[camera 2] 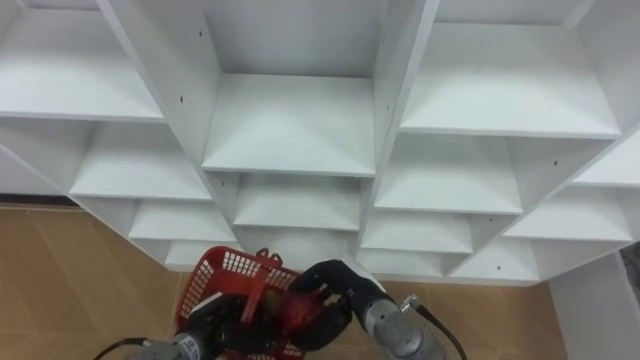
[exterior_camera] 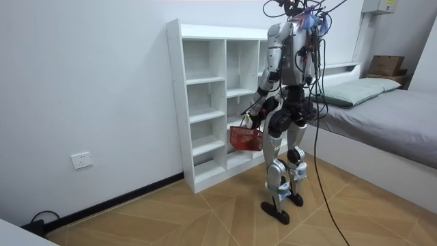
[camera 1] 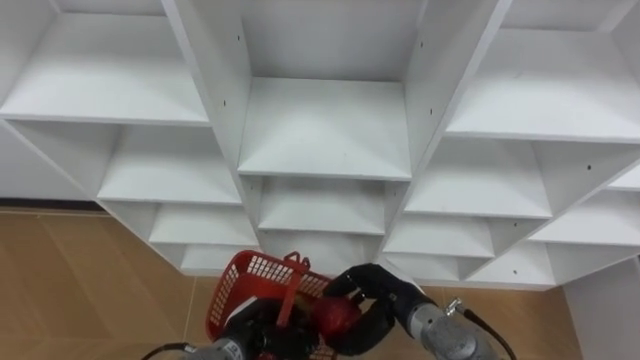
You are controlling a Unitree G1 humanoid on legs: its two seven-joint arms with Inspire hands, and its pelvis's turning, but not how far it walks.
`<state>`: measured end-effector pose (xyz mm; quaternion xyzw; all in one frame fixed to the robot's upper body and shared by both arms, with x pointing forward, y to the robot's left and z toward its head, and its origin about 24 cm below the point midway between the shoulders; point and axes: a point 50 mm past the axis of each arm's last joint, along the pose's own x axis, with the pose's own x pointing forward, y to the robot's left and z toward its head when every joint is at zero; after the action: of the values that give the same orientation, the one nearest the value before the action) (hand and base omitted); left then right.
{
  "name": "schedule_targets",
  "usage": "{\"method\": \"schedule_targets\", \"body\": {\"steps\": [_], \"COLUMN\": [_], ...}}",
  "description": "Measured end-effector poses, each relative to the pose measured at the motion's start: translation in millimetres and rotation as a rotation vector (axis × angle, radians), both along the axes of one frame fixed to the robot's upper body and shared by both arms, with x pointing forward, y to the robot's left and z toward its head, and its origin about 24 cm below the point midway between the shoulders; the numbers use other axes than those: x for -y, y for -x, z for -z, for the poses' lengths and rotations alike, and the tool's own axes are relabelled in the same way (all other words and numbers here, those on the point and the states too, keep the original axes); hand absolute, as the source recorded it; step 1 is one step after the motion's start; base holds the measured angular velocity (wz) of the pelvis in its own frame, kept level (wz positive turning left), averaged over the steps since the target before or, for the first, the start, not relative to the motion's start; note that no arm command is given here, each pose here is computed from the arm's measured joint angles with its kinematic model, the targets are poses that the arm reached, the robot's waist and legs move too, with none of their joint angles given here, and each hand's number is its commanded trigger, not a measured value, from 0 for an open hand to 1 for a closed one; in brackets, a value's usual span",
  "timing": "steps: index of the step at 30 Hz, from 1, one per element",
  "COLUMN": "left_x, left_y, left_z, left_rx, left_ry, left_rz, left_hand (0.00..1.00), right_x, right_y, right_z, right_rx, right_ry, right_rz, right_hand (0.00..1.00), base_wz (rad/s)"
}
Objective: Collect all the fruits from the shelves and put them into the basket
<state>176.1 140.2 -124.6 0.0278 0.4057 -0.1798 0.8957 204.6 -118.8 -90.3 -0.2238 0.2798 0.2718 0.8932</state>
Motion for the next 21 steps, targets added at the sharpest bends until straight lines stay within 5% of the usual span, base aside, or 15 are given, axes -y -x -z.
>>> {"method": "schedule_targets", "body": {"steps": [5, 6, 7, 21], "left_x": [0.2, 0.3, 0.4, 9.3], "left_y": [-2.1, -2.4, -2.4, -3.9], "left_z": [-1.0, -1.1, -1.1, -2.2], "left_rx": [0.006, 0.006, 0.007, 0.01], "left_ry": [0.0, 0.0, 0.0, 0.025], "left_rz": [0.002, 0.002, 0.002, 0.026], "left_hand": [1.0, 1.0, 1.0, 1.0], "right_x": [-0.2, -0.4, -0.4, -4.0], "right_y": [-1.2, -1.4, -1.4, -10.1], "right_z": [-0.8, -0.9, -0.9, -7.2], "right_rx": [0.005, 0.007, 0.008, 0.046], "right_ry": [-0.001, 0.0, 0.0, -0.01], "right_rz": [0.002, 0.003, 0.005, -0.005], "right_hand": [1.0, 0.6, 0.04, 0.0], "base_wz": [0.0, 0.0, 0.0, 0.0]}}
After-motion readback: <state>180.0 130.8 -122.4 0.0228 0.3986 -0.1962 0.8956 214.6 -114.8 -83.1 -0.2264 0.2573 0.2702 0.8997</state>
